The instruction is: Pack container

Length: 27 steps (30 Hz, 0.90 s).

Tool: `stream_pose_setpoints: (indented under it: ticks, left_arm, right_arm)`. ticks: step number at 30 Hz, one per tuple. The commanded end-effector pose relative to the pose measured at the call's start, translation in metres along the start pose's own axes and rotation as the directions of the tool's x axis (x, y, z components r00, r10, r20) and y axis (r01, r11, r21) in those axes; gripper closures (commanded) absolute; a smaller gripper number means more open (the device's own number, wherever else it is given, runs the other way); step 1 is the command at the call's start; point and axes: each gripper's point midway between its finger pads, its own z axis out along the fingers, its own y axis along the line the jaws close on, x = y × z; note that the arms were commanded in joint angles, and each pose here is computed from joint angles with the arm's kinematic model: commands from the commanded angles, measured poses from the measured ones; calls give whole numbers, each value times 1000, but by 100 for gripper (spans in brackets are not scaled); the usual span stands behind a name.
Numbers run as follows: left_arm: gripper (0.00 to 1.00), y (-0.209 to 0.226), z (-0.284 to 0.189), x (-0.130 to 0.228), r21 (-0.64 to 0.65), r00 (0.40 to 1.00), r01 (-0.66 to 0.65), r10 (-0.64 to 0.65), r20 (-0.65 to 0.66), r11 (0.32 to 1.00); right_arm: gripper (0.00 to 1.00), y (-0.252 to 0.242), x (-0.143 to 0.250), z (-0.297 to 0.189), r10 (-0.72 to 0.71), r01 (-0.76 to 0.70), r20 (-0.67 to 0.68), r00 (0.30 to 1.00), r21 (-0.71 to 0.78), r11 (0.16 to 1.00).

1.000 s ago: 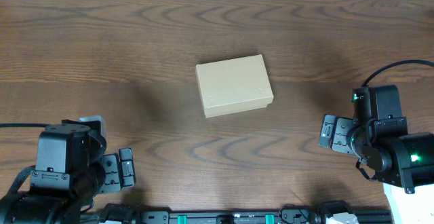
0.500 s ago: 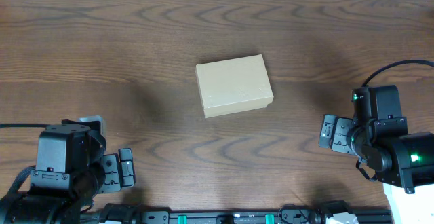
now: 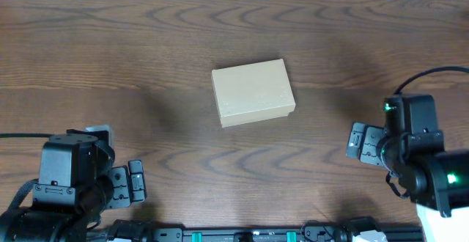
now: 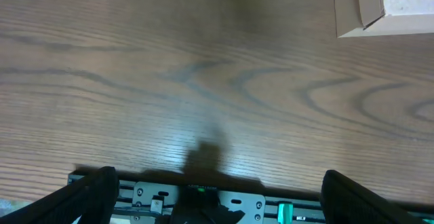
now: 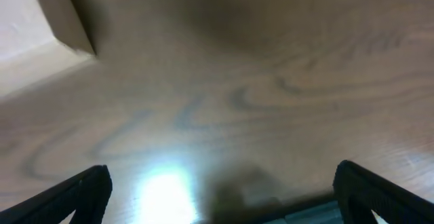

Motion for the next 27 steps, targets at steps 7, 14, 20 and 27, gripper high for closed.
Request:
stream_pose_setpoints:
  ticks: [7,14,20,27]
  left_arm:
    - [5,4,0,1,-18,1000,6,-6,2,1000]
    - [5,4,0,1,-18,1000,6,-6,2,1000]
    - [5,4,0,1,-18,1000,6,-6,2,1000]
    - [5,4,0,1,-18,1000,6,-6,2,1000]
  right_arm:
    - [1,18,-107,-56,81,-2,528,845,-148,989]
    - [1,27,-146,-88,94,72,771,630,-179,981]
    - [1,31,-138,-77,90,115,842,532,-177,977]
    - [1,24,-109,-33,106,89,860,499,-172,981]
